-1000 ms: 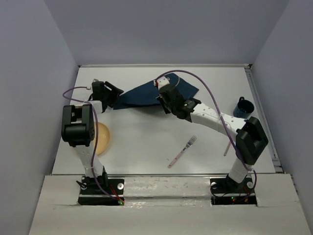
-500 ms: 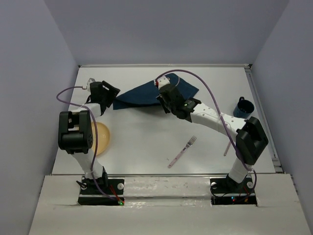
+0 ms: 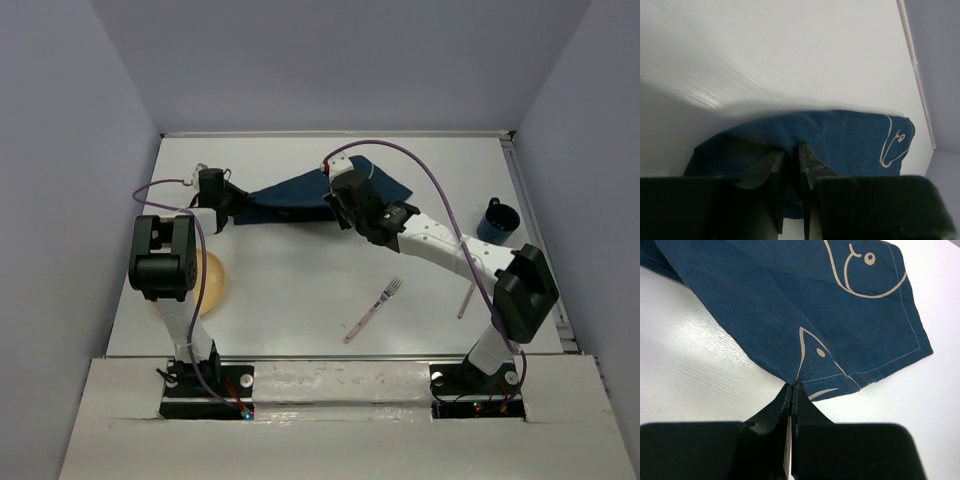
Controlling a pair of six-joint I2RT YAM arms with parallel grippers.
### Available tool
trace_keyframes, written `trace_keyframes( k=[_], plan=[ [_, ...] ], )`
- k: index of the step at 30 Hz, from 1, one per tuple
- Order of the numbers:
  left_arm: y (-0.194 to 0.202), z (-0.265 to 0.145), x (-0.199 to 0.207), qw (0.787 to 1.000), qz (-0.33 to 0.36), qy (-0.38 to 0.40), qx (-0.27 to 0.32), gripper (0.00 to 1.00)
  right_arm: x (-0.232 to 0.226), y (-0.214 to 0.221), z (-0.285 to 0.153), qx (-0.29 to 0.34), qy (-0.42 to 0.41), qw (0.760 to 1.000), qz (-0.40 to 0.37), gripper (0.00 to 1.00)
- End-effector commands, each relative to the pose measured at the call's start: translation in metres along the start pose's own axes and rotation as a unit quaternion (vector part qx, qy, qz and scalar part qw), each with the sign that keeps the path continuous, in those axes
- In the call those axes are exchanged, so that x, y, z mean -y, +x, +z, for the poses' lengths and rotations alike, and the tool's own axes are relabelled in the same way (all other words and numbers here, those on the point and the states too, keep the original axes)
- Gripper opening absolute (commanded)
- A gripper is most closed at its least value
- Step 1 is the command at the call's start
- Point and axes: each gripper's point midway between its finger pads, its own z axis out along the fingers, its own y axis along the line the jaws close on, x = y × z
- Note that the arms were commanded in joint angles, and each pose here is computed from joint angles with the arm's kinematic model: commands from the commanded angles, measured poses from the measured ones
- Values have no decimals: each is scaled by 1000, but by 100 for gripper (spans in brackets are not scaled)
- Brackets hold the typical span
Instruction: Set the dinner table for one person
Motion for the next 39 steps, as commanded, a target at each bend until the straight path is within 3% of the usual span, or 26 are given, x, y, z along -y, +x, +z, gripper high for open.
trace_keyframes(
  k=[1,3,7,10,12,13,15,18,22,28,29,32,35,39],
  plan=[
    [-23,4,44,998,-4,58,37,0,8,-20,-6,42,16,999,17,0],
    [-31,-1,60,996,1,78,54,0,20,-25,-3,51,26,998,27,0],
    [-75,-50,147,977,44,159,133,0,74,-42,15,70,46,994,66,0],
    [-109,-94,207,957,52,216,187,0,124,-75,29,96,82,989,71,0],
    [-121,-113,235,947,53,236,214,0,154,-121,29,130,109,983,65,0],
    [-133,-131,266,935,57,263,231,0,168,-138,26,144,122,980,65,0],
    [-132,-143,291,932,69,271,232,0,203,-184,2,188,152,968,69,0],
    [-145,-176,320,915,89,289,268,0,221,-205,-13,208,169,962,45,0],
    [-132,-197,311,907,98,298,282,0,211,-195,-23,221,144,964,34,0],
    [-73,-168,214,931,83,258,243,0,187,-78,1,132,124,982,56,0],
    [-53,-152,179,944,84,231,221,0,184,-61,4,119,124,982,79,0],
    [-15,-131,132,958,76,209,181,0,166,25,15,42,119,983,132,0],
    [26,-115,91,970,86,179,139,0,152,68,20,2,116,973,199,0],
    [69,-115,70,973,93,184,99,0,139,122,18,-53,118,963,238,0]
  ],
)
